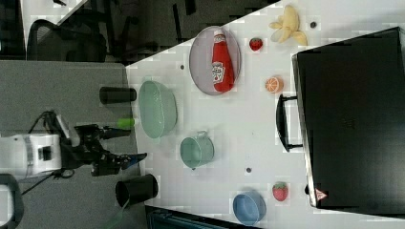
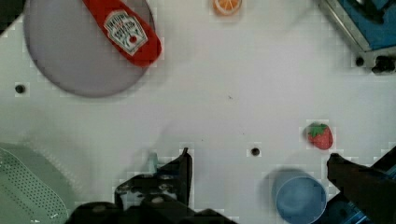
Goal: Pick ketchup from plate and place it on table.
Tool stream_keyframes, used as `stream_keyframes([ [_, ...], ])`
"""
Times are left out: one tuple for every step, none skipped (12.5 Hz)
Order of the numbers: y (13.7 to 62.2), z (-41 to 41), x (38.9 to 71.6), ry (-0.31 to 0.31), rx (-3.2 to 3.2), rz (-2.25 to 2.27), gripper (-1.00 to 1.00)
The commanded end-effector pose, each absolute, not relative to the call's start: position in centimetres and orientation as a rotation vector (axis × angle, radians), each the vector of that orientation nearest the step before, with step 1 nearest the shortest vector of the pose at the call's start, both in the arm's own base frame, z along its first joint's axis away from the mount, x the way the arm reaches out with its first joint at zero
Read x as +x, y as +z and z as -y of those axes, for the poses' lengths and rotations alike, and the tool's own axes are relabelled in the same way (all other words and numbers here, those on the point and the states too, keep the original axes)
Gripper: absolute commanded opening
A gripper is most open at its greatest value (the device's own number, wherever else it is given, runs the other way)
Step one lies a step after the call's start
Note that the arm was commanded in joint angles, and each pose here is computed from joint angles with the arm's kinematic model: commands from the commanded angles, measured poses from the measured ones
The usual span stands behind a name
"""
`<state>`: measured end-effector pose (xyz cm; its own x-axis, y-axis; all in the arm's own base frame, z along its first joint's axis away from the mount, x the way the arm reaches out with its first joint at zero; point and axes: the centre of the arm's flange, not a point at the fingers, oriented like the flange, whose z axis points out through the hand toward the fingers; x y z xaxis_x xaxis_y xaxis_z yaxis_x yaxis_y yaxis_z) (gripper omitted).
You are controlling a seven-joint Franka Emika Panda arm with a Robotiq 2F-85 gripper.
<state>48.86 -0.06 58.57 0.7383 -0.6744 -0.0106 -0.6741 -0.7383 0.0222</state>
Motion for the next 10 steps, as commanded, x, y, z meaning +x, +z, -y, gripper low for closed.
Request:
stream_keyframes([
  [57.3,1.3,50.0,-0.038,2.893,1.203,1.00],
  [56.8,1.1,50.6,-0.033,2.900,1.191,1.00],
  [55.9,1.0,51.1,-0.049,2.900,1.183,1.00],
  [54.8,0.7,51.7,-0.070,2.900,1.171,1.00],
  [53.5,0.5,52.4,-0.097,2.900,1.155,1.00],
  [52.2,0.1,53.0,-0.119,2.909,1.123,1.00],
  [50.9,-0.2,53.8,-0.134,2.923,1.082,1.00],
  [49.6,-0.5,54.6,-0.141,2.940,1.041,1.00],
  [48.6,-0.8,55.7,-0.107,2.972,0.988,1.00],
  [47.4,-1.0,56.6,-0.089,2.999,0.930,1.00],
])
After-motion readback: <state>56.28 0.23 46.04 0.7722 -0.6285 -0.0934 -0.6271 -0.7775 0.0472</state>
